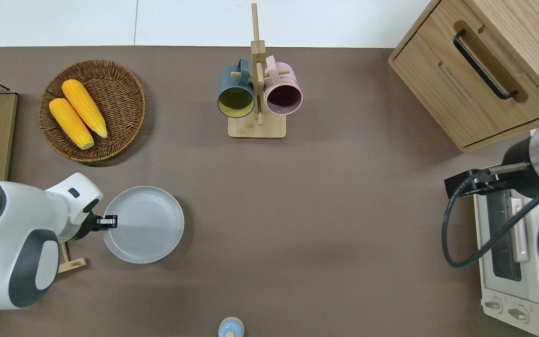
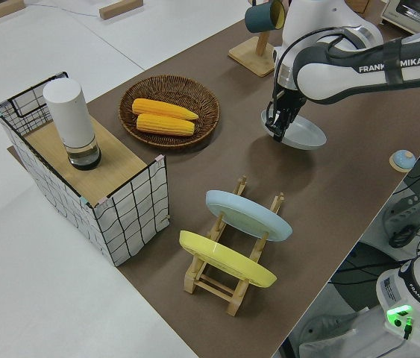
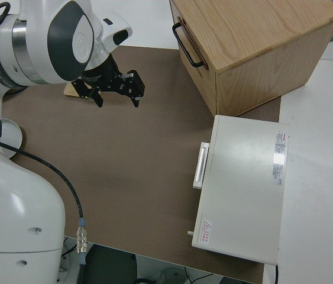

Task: Pick gray plate from table and place it on lower plate rack with left arm
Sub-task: 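Carry the gray plate over the wooden rack and tilt it upright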

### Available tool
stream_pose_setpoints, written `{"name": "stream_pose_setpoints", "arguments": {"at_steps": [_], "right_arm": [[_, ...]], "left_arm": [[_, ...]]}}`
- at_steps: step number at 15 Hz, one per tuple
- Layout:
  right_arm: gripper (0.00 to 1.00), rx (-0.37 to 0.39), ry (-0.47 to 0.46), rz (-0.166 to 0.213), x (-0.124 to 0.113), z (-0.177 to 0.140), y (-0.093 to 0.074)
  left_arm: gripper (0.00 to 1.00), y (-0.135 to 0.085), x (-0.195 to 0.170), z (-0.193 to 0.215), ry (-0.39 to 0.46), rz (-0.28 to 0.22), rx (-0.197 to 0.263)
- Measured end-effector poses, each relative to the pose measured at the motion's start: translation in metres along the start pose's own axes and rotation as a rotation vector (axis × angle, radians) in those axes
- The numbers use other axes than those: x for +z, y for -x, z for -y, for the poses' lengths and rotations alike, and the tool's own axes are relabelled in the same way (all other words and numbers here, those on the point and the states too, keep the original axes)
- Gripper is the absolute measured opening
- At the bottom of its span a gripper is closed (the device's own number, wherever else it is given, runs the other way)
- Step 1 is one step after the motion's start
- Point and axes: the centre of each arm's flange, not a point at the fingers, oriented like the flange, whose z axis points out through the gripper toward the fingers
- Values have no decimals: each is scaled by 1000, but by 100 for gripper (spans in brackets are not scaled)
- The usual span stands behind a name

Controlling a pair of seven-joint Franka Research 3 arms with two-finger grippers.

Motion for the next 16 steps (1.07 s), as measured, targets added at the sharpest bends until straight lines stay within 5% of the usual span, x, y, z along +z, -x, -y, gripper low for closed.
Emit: {"name": "stream_pose_setpoints", "arguments": {"at_steps": [11,16], "right_arm": [[99,0,0,0,0,0,0],[99,0,0,0,0,0,0]], "left_arm": [[3,-11,-86,4,-6,51,-32],[3,-8,-106,19,-178,76,-44]]}}
